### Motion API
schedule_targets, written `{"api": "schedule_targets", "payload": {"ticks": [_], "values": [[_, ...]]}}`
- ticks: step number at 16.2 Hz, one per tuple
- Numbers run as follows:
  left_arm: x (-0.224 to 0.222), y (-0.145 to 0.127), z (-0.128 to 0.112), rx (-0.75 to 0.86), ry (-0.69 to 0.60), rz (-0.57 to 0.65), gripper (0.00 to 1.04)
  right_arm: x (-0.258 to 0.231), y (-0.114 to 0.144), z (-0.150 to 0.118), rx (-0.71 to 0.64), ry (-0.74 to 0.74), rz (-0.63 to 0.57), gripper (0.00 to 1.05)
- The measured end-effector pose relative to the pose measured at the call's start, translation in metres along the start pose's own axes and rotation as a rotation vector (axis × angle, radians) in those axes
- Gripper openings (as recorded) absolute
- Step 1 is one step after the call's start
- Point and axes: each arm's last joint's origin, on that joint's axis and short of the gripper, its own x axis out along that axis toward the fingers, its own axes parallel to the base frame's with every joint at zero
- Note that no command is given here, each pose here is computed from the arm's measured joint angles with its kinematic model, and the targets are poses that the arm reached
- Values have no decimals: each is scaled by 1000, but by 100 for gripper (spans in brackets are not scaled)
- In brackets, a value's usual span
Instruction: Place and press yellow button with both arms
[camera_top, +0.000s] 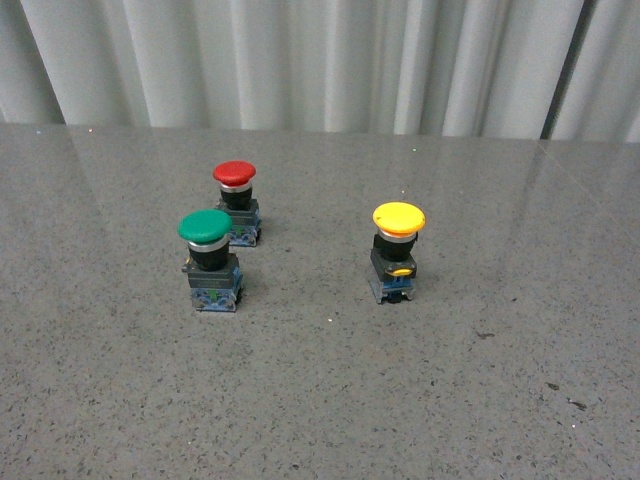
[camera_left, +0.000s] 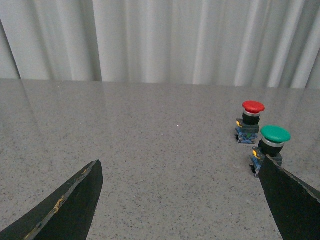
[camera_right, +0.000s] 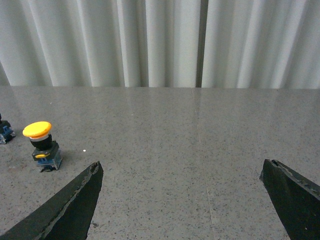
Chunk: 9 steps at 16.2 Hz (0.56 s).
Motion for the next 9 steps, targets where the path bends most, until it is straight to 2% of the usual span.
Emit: {"api": "schedule_targets", "payload": {"ticks": [9], "values": [[0, 0, 0, 0, 0, 0, 98, 0, 0, 0, 0, 0, 0, 98]]}}
